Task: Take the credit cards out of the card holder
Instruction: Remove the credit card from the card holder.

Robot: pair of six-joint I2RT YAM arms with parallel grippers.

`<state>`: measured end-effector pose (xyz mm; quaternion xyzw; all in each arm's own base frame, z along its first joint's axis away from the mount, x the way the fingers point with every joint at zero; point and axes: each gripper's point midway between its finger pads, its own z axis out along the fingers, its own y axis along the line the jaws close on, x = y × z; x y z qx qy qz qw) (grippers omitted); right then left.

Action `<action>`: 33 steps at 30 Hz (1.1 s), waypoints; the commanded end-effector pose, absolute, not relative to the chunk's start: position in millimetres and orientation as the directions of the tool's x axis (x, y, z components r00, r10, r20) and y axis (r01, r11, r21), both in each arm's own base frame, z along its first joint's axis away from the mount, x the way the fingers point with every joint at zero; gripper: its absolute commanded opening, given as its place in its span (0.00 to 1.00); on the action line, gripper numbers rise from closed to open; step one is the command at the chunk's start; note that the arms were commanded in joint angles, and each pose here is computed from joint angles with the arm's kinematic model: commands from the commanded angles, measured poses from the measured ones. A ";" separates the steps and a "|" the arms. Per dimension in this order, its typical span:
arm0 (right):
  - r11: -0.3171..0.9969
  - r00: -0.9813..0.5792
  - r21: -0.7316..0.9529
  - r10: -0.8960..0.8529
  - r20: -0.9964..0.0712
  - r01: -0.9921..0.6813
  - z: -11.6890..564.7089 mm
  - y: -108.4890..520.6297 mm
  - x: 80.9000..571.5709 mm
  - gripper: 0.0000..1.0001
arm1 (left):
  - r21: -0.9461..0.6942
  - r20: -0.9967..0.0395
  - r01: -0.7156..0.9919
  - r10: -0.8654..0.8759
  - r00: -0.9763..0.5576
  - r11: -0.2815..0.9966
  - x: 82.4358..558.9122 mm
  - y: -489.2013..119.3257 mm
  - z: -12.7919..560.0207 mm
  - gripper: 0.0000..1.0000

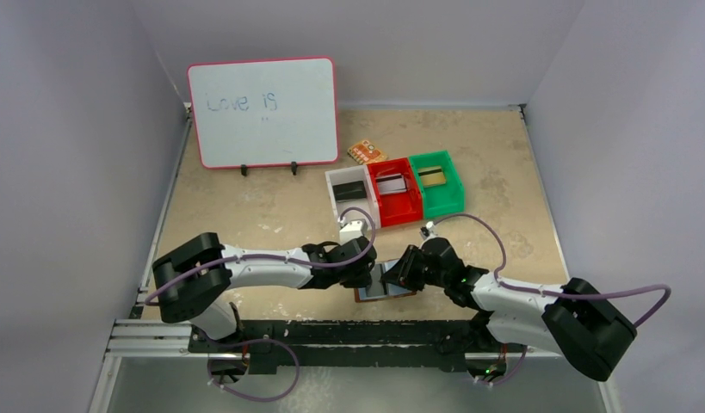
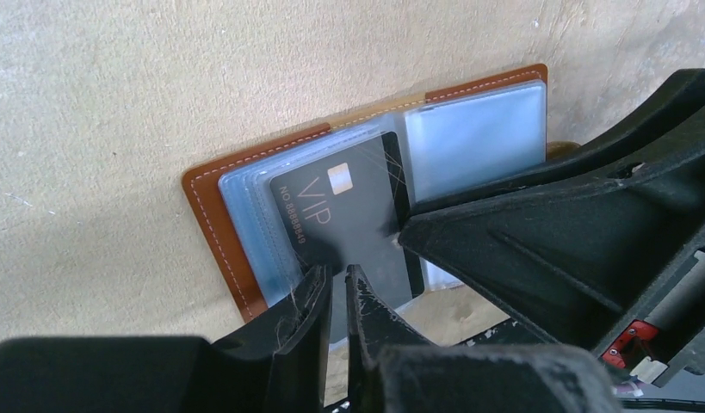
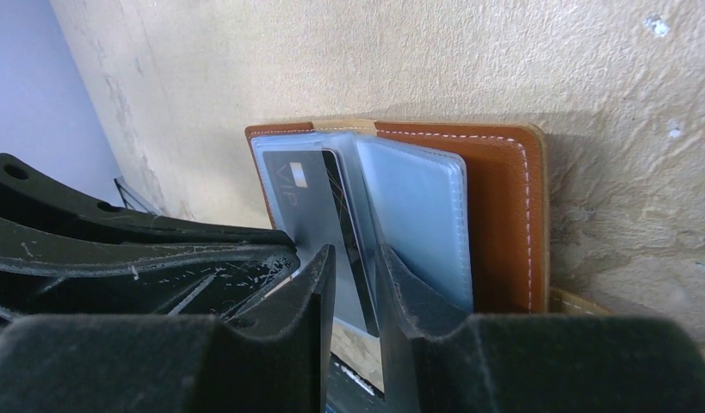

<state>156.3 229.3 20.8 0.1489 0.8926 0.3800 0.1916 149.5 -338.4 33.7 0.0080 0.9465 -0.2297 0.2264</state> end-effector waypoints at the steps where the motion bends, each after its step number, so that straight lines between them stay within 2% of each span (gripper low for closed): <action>1: 0.654 -0.883 0.748 0.411 -0.228 0.111 23.3 231.8 157.3 0.26 | -0.428 -0.433 0.114 -0.093 -0.896 0.897 148.0 -336.5 35.6 0.11; 13: 0.655 -0.880 0.745 0.421 -0.220 0.127 21.9 230.4 157.6 0.26 | -0.423 -0.440 0.116 -0.092 -0.893 0.899 145.3 -334.5 38.5 0.11; 23: 0.662 -0.880 0.738 0.420 -0.220 0.132 19.7 229.1 157.6 0.26 | -0.455 -0.472 0.113 -0.132 -0.872 0.883 151.2 -335.0 59.3 0.15; 33: 0.664 -0.881 0.735 0.420 -0.219 0.134 19.2 228.6 157.7 0.26 | -0.408 -0.450 0.100 -0.104 -0.887 0.908 146.6 -332.0 29.0 0.15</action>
